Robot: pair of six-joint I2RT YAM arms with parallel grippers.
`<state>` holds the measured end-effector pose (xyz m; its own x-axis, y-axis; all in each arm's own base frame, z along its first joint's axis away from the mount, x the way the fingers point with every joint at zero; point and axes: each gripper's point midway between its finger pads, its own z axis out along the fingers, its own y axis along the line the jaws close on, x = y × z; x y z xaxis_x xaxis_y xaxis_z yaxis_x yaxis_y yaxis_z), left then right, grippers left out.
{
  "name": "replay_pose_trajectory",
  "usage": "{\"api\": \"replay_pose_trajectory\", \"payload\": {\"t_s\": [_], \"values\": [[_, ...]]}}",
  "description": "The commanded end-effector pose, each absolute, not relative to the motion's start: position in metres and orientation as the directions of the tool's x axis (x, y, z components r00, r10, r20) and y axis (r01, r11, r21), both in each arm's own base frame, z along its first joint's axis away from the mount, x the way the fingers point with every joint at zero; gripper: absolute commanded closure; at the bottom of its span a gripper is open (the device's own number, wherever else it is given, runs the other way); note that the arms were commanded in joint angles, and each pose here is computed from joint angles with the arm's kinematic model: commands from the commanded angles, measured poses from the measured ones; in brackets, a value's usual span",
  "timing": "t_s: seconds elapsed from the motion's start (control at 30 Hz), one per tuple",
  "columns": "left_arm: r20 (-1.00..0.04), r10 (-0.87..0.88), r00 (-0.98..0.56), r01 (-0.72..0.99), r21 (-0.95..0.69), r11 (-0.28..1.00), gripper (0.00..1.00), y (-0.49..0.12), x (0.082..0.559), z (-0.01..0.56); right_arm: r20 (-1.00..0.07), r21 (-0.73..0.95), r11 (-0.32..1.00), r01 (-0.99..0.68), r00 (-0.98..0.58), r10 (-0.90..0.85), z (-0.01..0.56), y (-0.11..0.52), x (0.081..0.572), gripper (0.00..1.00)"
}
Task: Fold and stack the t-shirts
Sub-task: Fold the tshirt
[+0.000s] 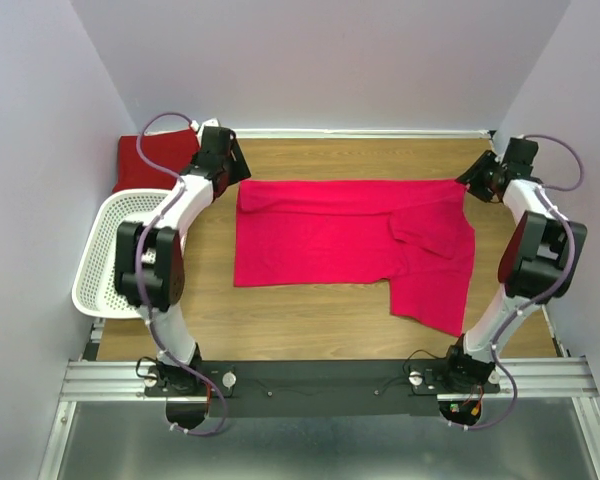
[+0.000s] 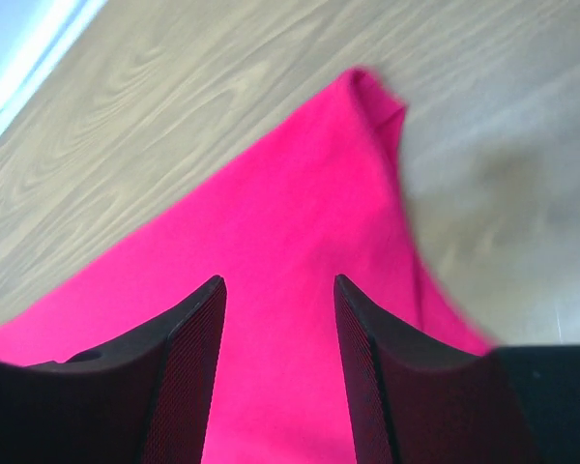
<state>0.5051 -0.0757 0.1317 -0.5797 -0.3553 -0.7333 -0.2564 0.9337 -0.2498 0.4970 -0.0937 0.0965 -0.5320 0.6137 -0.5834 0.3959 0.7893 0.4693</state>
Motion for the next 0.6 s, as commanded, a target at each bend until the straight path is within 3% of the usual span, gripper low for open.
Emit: {"api": "replay_pose_trajectory", "payload": {"t_s": [0.0,0.2,0.33,0.57], "values": [[-0.792,-0.331,-0.513,-0.205,-0.261,0.943,0.22,-0.097,0.46,0.184,-0.609,0.343,0.827,0.445,-0.565,0.556,0.128,-0.074,0.442,0.43],[-0.703,-0.321,-0.635,-0.21,-0.242,0.947,0.2,-0.111,0.357,0.133,-0.547,0.189,0.818,0.544,-0.633,0.547,0.1,-0.072,0.356,0.41],[-0.637,-0.301,-0.71,-0.237,-0.186,0.953,0.19,-0.09,0.293,0.106,-0.513,0.142,0.81,0.569,-0.657,0.552,0.098,-0.068,0.315,0.36],[-0.567,-0.306,-0.765,-0.244,-0.184,0.952,0.15,-0.083,0.252,0.084,-0.484,0.129,0.816,0.563,-0.683,0.548,0.089,-0.062,0.289,0.36]]}}
